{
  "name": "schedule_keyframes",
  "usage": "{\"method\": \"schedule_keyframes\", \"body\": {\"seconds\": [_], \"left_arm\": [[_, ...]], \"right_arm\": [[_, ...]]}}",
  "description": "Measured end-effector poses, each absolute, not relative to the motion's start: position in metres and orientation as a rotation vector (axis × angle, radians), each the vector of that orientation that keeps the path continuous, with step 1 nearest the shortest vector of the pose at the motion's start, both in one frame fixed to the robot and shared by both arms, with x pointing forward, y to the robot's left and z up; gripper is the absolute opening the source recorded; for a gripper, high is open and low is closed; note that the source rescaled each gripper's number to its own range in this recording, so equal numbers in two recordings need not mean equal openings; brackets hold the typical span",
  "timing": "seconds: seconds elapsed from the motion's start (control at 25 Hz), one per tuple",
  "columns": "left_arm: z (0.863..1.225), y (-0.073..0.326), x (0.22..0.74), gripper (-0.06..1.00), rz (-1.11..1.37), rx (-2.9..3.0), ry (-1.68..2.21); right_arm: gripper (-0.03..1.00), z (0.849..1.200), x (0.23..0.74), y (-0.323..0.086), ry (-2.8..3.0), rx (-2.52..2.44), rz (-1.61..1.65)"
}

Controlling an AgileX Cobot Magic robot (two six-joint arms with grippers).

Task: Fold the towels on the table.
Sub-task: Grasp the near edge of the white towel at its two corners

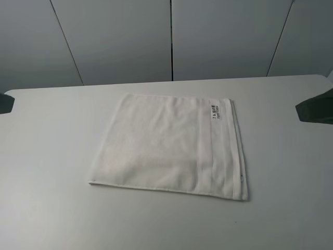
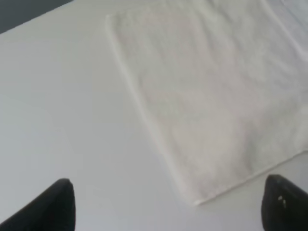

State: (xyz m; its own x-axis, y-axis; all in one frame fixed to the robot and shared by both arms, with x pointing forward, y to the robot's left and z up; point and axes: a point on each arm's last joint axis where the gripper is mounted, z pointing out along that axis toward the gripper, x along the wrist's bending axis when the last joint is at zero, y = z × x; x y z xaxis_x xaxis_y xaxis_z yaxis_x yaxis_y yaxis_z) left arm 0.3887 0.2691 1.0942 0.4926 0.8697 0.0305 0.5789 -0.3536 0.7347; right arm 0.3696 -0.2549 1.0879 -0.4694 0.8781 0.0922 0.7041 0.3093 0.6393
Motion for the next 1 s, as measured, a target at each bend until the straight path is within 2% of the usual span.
{"method": "schedule_keyframes", "body": {"seconds": [0.28, 0.56, 0.8, 1.0], "left_arm": [[1.066, 0.234, 0.434, 1.00, 0.399, 2.417, 0.803], [1.005, 0.190, 0.452, 1.00, 0.205, 2.823, 0.464], [0.942, 0.168, 0.468, 1.00, 0.104, 3.067, 0.369], [0.912, 0.162, 0.476, 1.00, 0.051, 3.094, 0.371]], "right_arm": [[1.00, 1.064, 0.412, -0.230, 2.609, 1.292, 0.828], [1.00, 1.027, 0.433, -0.208, 2.814, 1.203, 0.674], [1.00, 1.011, 0.442, -0.202, 2.869, 1.170, 0.584], [1.00, 1.004, 0.444, -0.200, 2.898, 1.125, 0.525]]}}
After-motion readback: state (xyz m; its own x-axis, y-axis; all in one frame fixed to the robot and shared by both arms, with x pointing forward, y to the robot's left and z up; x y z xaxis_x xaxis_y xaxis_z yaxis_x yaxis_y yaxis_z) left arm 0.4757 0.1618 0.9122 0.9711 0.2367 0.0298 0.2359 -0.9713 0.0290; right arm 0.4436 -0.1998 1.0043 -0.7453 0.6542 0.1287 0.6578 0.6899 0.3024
